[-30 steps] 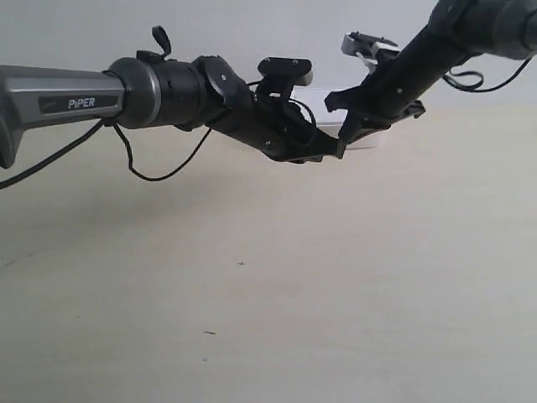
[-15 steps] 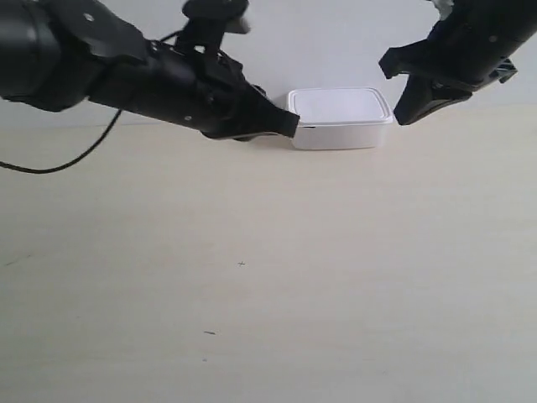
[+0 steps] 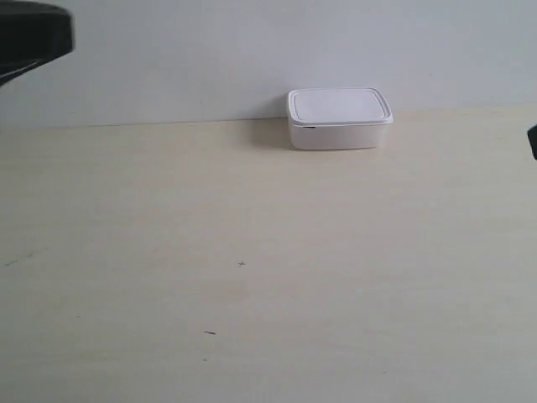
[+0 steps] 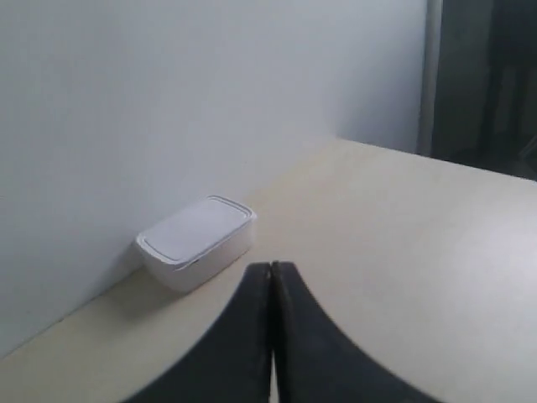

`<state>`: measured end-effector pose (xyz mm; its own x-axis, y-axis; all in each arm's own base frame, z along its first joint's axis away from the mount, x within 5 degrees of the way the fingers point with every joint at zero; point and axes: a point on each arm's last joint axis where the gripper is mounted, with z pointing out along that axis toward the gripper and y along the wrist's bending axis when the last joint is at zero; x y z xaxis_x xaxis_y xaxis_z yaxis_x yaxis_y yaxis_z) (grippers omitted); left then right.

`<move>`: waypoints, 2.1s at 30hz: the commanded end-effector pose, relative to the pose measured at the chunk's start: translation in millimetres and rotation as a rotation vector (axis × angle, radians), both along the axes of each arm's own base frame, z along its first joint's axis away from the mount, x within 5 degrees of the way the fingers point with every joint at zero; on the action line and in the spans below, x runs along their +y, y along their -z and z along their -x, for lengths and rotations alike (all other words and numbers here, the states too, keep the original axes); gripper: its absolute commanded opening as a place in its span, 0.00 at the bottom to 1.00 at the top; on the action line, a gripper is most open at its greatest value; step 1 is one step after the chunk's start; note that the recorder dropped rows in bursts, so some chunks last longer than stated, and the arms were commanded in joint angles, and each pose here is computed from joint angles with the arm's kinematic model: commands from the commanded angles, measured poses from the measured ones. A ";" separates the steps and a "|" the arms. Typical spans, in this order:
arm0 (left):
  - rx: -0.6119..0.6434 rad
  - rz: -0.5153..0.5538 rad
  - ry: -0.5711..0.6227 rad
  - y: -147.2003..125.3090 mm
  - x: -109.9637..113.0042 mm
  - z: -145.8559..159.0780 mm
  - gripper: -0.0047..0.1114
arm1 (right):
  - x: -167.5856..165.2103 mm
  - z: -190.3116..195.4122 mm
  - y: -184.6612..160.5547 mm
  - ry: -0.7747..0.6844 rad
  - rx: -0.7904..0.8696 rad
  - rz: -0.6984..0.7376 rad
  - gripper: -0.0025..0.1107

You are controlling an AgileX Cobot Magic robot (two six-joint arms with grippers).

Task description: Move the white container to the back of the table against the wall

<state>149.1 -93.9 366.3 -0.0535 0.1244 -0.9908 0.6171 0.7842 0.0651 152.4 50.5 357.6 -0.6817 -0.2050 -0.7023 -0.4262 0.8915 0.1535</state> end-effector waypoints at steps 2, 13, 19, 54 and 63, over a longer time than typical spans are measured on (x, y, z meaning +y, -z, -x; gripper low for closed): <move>-0.193 0.165 -0.132 21.2 48.9 72.0 0.04 | -6.3 37.5 10.9 -0.002 -0.109 0.005 0.02; -0.276 0.198 -0.077 74.3 64.9 115.1 0.04 | -14.0 107.7 55.5 0.002 -0.192 -0.047 0.02; -0.248 0.185 -0.088 89.7 64.4 111.9 0.04 | -18.4 118.3 62.2 0.048 -0.351 -0.078 0.02; -0.262 0.197 -0.368 120.6 83.5 93.4 0.04 | -29.3 74.5 101.1 0.272 -0.551 -0.120 0.02; -0.248 0.188 -0.339 121.9 80.8 94.0 0.04 | -29.5 74.4 101.0 0.273 -0.554 -0.121 0.02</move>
<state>55.4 -11.3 246.4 0.1934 -0.0483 -0.9799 0.2898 0.9570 0.0100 77.2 21.4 257.0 -0.2347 0.0224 -0.9718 -0.2355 0.9686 0.0792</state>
